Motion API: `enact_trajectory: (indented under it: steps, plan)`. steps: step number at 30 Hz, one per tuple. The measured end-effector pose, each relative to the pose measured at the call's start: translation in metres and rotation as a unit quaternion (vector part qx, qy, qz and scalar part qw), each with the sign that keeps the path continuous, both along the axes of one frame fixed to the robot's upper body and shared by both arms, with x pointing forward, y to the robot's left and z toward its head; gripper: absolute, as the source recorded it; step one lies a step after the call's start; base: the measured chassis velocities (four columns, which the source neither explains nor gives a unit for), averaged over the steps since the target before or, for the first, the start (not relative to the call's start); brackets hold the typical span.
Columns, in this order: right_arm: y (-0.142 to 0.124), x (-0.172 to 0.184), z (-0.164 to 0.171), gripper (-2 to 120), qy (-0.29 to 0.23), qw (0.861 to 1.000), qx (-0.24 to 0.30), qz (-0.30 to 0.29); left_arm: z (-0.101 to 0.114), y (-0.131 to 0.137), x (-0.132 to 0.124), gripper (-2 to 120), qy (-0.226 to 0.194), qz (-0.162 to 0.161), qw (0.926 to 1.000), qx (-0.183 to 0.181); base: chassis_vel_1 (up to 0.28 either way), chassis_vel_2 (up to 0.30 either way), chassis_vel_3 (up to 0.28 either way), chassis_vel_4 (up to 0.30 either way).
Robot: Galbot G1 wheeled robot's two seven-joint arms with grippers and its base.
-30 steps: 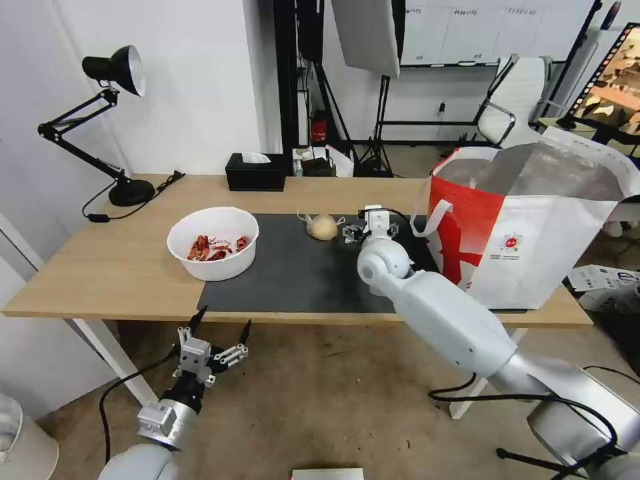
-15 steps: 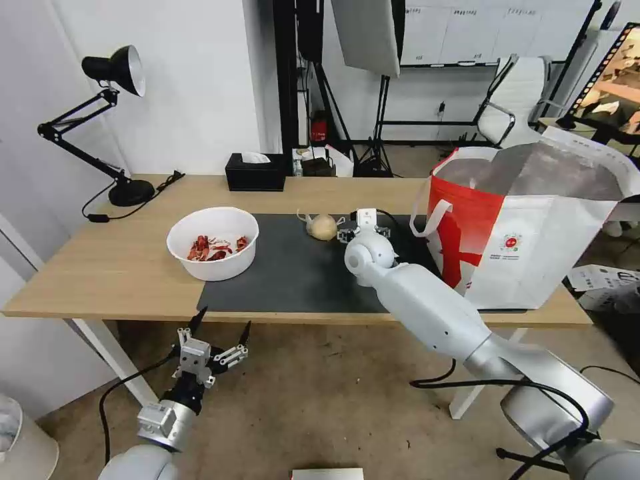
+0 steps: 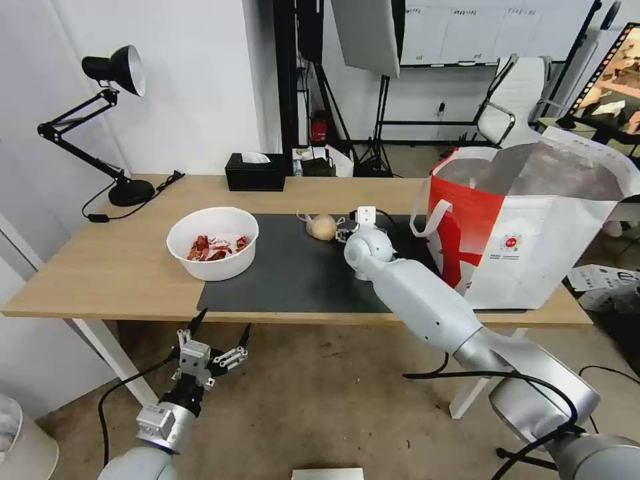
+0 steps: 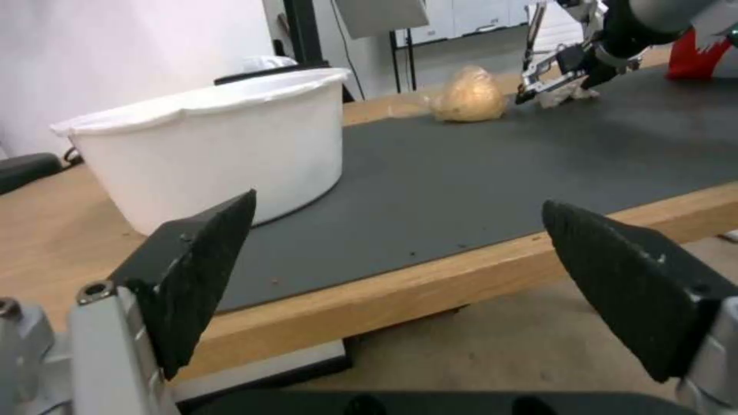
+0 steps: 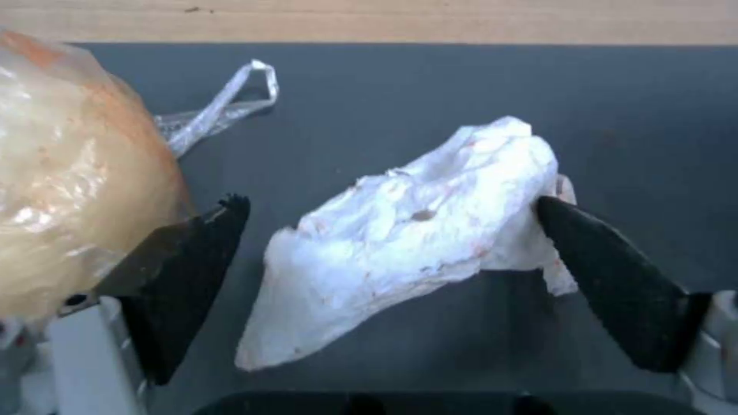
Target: Pick up the trash from the table and place it into the takeout bag.
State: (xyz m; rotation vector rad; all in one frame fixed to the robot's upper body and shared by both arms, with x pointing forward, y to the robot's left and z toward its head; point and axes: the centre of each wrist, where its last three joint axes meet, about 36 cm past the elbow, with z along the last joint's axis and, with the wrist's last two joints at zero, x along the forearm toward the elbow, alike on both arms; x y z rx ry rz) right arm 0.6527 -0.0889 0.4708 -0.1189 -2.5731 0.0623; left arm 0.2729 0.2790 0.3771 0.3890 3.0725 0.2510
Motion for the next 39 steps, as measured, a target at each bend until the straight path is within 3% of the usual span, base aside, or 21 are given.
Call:
enact_trajectory:
  steps: [2,5,14,17,18,20,27,35,36,39]
  plan:
    - [0.000,0.000,-0.001,94,0.001,1.000,0.001,-0.001,0.000,0.000,0.000,100,0.000,0.000,1.0000,0.000,0.000,0.000,0.000,0.000]
    - [-0.001,-0.004,-0.005,78,0.005,1.000,0.004,-0.006,0.000,0.000,-0.001,100,0.000,-0.001,1.0000,0.000,0.000,0.000,0.000,0.000]
    - [-0.002,-0.008,-0.006,52,0.002,1.000,0.006,-0.014,0.000,0.000,-0.001,100,0.000,-0.003,1.0000,0.000,0.000,0.000,0.000,0.000]
    - [-0.005,-0.014,-0.007,37,-0.008,1.000,0.010,-0.019,0.000,-0.001,-0.001,100,0.000,-0.004,1.0000,-0.001,0.000,0.000,0.000,0.000]
    - [-0.005,-0.014,-0.007,37,-0.008,1.000,0.010,-0.019,0.000,-0.001,-0.001,100,0.000,-0.004,1.0000,-0.001,0.000,0.000,0.000,0.000]
    - [-0.006,-0.021,-0.006,24,-0.023,0.999,0.016,-0.022,0.000,-0.002,-0.001,100,0.000,-0.005,1.0000,-0.001,0.000,0.000,0.000,0.000]
    - [-0.018,-0.036,0.001,0,-0.065,0.997,0.039,-0.031,0.001,-0.002,-0.001,100,0.000,-0.006,1.0000,-0.002,0.000,0.000,0.000,0.000]
    - [-0.043,-0.058,0.016,0,-0.120,0.991,0.063,-0.018,0.004,-0.004,-0.002,100,-0.001,-0.008,1.0000,-0.004,0.000,0.000,0.000,0.000]
    - [-0.053,-0.072,0.027,0,-0.158,0.985,0.074,0.004,0.005,-0.004,-0.002,100,-0.002,-0.009,1.0000,-0.003,0.000,0.000,0.000,0.000]
    - [-0.063,-0.086,0.037,0,-0.191,0.978,0.076,0.026,0.007,-0.003,-0.003,100,-0.003,-0.009,1.0000,-0.003,0.000,0.000,0.000,0.000]
